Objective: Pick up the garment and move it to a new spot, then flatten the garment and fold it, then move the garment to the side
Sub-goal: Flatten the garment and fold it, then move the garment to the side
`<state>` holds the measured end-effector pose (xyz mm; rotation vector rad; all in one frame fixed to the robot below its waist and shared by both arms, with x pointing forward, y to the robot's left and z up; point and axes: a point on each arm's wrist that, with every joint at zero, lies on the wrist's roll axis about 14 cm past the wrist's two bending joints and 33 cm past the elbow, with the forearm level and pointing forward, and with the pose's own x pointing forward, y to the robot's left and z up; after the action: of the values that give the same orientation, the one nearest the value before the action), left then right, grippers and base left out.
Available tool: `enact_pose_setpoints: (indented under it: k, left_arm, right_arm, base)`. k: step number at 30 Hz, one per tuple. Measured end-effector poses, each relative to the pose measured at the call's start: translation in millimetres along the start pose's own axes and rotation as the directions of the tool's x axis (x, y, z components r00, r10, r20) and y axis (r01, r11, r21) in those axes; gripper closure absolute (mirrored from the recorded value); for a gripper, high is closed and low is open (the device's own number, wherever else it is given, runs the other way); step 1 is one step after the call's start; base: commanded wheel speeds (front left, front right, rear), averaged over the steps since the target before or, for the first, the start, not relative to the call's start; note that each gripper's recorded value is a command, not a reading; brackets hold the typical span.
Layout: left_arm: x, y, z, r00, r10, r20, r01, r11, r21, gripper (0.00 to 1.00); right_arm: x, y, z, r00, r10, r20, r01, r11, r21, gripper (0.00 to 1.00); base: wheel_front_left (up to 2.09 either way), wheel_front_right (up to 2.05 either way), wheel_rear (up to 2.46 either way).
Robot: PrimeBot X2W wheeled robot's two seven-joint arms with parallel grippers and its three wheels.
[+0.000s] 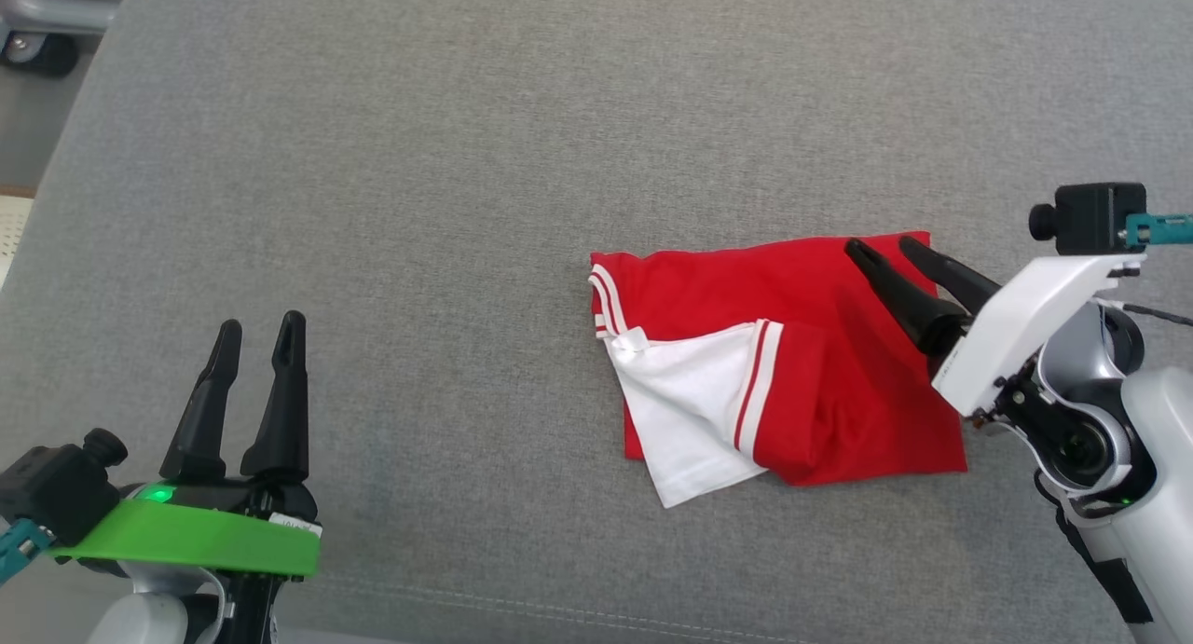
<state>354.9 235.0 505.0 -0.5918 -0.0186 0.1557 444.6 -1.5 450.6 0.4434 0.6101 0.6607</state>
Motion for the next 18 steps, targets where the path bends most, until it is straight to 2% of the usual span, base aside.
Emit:
enact_pose_setpoints:
  k: [1, 3, 9, 14, 18]
  left_arm:
    - [3, -4, -2, 1.000, -0.017, -0.007, 0.017, 1.000, -0.001, 0.00]
    - [7, -9, -5, 0.999, -0.034, -0.014, 0.034, 0.999, -0.005, 0.00]
    - [16, -18, -16, 0.997, -0.063, -0.042, 0.062, 0.998, -0.008, 0.00]
    - [20, -15, -26, 0.996, -0.054, -0.069, 0.053, 0.999, -0.008, 0.00]
    - [20, -11, -26, 0.997, -0.041, -0.071, 0.041, 0.999, -0.002, 0.00]
  right_arm:
    - [-10, -18, -8, 0.998, -0.054, -0.014, 0.054, 0.998, 0.011, 0.00]
    - [-18, -34, -15, 0.994, -0.103, -0.028, 0.103, 0.994, 0.025, 0.00]
    - [-29, -70, -31, 0.980, -0.193, -0.052, 0.196, 0.978, 0.066, 0.00]
    - [-27, -83, -48, 0.974, -0.208, -0.095, 0.218, 0.970, 0.112, 0.00]
    - [-19, -75, -60, 0.980, -0.154, -0.129, 0.170, 0.978, 0.123, 0.00]
  base:
    - [0.00, 0.00, 0.00]
    - [0.00, 0.00, 0.00]
    - [0.00, 0.00, 0.00]
    - [0.00, 0.00, 0.00]
    - [0.00, 0.00, 0.00]
